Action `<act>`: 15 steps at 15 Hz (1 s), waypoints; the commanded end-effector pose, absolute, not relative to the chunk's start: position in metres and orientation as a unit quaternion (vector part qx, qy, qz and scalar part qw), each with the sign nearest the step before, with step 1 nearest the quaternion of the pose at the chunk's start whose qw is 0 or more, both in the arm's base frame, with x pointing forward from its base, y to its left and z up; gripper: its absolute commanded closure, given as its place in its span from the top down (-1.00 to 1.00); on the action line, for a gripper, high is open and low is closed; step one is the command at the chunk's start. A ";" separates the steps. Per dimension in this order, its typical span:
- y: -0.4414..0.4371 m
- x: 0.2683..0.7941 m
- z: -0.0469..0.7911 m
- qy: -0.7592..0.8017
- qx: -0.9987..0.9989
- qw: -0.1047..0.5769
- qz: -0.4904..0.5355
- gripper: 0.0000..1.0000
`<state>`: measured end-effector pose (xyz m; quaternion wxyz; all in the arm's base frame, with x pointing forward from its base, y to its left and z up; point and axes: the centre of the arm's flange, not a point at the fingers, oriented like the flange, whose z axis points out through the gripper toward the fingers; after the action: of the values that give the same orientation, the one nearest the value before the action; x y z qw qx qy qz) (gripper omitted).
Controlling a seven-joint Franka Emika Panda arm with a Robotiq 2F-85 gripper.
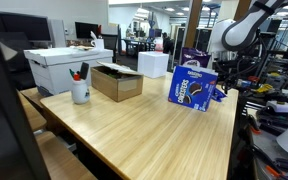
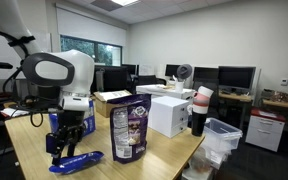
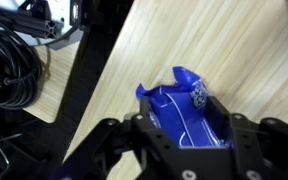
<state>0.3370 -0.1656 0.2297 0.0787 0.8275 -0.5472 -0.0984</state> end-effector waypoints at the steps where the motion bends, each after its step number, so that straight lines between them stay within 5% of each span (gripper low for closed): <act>1: -0.164 0.341 0.222 -0.551 0.824 0.072 -0.105 -0.22; 2: -0.165 0.341 0.221 -0.552 0.824 0.072 -0.106 -0.49; 6: -0.169 0.342 0.225 -0.554 0.823 0.069 -0.107 -0.86; 15: -0.175 0.324 0.261 -0.523 0.838 0.055 -0.143 -0.92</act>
<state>0.3372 -0.1739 0.2357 0.0749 0.8270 -0.5409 -0.1335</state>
